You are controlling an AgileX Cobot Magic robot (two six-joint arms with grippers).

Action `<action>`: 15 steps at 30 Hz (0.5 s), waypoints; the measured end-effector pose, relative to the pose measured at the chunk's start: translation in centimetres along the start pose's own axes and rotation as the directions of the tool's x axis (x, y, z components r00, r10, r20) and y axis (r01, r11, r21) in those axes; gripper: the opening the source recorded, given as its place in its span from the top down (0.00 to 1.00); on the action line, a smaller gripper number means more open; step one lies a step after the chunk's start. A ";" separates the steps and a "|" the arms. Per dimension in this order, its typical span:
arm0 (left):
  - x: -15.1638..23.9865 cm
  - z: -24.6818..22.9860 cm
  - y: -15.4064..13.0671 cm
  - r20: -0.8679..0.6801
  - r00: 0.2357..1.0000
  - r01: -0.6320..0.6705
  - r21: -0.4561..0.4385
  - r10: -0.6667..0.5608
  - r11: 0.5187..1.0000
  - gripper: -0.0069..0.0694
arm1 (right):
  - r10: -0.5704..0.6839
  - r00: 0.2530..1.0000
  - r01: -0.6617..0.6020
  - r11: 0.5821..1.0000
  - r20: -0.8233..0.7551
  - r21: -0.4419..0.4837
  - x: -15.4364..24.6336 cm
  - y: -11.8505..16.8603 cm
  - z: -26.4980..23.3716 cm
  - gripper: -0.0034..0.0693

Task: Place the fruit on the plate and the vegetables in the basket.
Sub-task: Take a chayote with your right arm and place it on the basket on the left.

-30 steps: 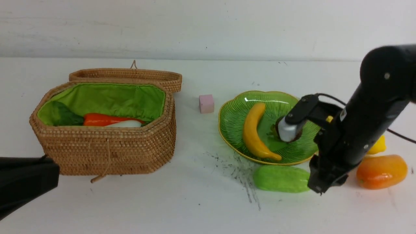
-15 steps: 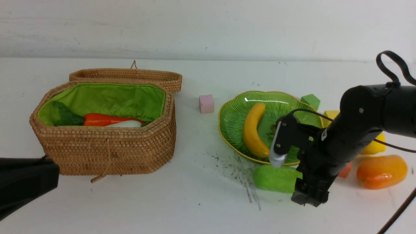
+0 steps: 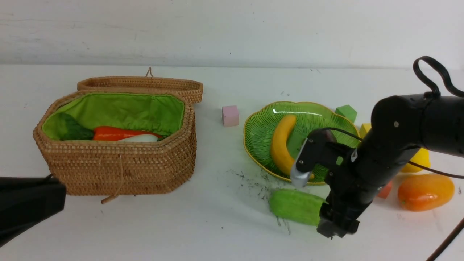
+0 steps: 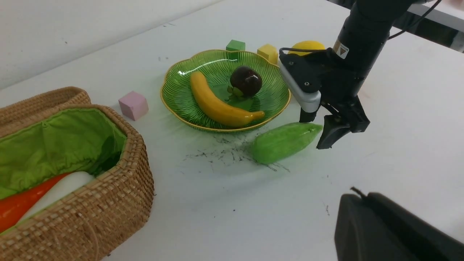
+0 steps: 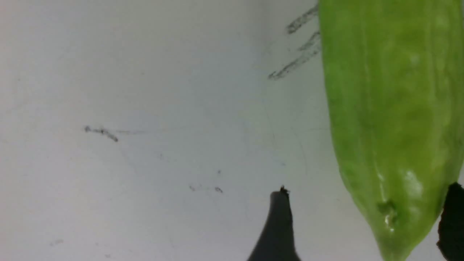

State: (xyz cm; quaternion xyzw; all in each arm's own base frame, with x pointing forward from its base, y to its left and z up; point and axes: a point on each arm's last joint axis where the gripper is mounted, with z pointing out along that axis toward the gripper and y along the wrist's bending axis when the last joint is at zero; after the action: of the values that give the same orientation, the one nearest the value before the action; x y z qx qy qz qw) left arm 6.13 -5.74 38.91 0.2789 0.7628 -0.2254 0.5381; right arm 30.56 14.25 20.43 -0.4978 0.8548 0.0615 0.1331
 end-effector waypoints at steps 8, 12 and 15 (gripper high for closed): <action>0.0 0.0 0.0 0.000 1.000 0.000 0.000 0.000 1.000 0.92 | 0.039 0.996 -0.044 0.997 0.074 0.068 -0.8 -0.4 0.0 0.17; 0.0 0.0 0.0 0.000 1.000 0.000 0.000 0.000 1.000 0.92 | 0.022 0.996 -0.028 0.997 0.083 0.073 -1.3 -0.1 0.6 0.15; 0.0 0.0 0.0 0.000 1.000 0.000 0.000 0.000 1.000 0.91 | 0.019 0.997 -0.023 0.998 0.069 0.061 -1.4 0.0 1.4 0.15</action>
State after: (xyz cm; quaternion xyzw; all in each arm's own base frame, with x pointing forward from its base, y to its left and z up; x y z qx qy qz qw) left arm 6.13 -5.74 38.91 0.2789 0.7628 -0.2254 0.5381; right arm 31.43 15.76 19.48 -0.4818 0.8566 0.0532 0.1768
